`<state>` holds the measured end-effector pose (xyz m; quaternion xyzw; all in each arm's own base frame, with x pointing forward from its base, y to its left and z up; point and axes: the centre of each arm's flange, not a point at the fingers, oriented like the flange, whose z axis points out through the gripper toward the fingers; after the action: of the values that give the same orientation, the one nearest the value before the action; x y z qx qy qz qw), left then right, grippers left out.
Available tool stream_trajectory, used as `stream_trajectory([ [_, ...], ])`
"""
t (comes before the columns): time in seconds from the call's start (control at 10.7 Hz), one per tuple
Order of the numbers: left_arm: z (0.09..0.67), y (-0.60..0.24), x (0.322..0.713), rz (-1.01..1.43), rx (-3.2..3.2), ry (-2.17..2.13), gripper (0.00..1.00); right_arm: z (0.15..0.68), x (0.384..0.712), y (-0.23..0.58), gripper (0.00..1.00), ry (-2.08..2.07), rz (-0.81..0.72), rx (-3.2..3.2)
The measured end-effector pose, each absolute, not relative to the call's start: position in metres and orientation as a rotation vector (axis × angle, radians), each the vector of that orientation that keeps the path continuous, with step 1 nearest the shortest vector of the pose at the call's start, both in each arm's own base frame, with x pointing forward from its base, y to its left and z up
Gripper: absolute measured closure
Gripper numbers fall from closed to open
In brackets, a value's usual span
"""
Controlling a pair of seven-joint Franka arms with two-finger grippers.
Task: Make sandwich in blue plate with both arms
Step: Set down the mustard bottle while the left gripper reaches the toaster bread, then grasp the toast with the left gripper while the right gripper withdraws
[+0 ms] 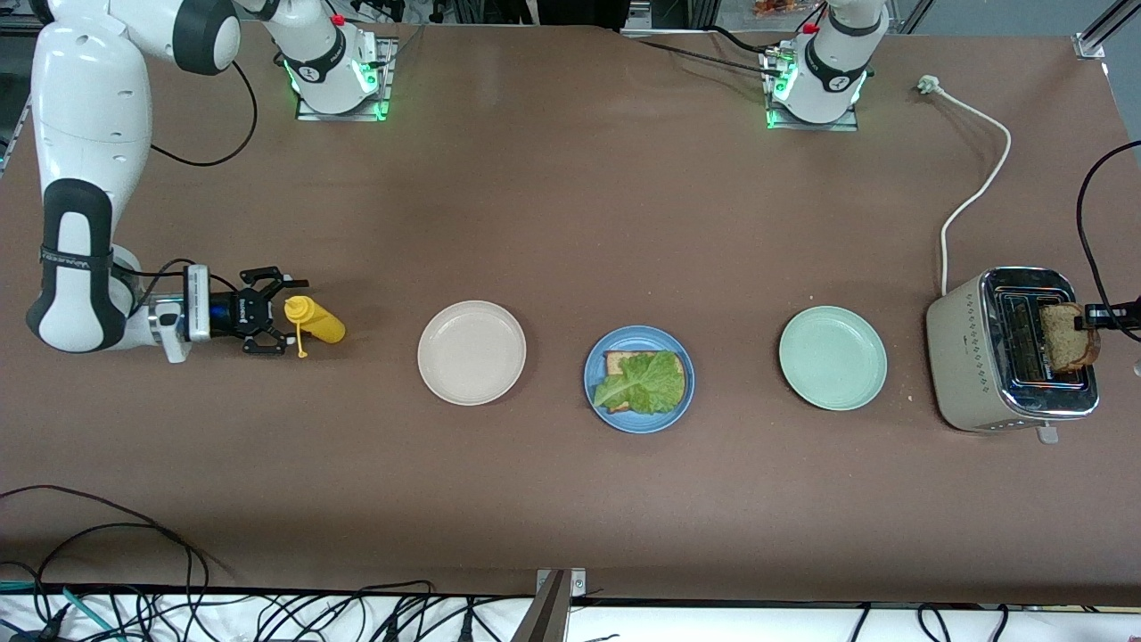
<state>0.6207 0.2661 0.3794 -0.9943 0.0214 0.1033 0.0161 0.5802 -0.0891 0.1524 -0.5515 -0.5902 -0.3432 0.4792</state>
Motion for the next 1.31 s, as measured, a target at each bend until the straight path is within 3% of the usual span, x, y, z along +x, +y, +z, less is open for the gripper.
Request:
stream_trajectory([
  [0.56, 0.406, 0.257, 0.621, 0.307, -3.091, 0.108, 0.91, 0.190, 0.585, -0.160, 0.00, -1.443, -0.717, -1.511],
  [0.93, 0.488, 0.233, 0.602, 0.340, -3.089, 0.123, 0.92, 0.283, 0.632, -0.151, 0.00, -1.388, -0.483, -1.655],
  [1.31, 0.537, 0.220, 0.589, 0.421, -3.100, 0.122, 0.92, 0.382, 0.657, -0.118, 0.00, -1.283, -0.245, -1.886],
])
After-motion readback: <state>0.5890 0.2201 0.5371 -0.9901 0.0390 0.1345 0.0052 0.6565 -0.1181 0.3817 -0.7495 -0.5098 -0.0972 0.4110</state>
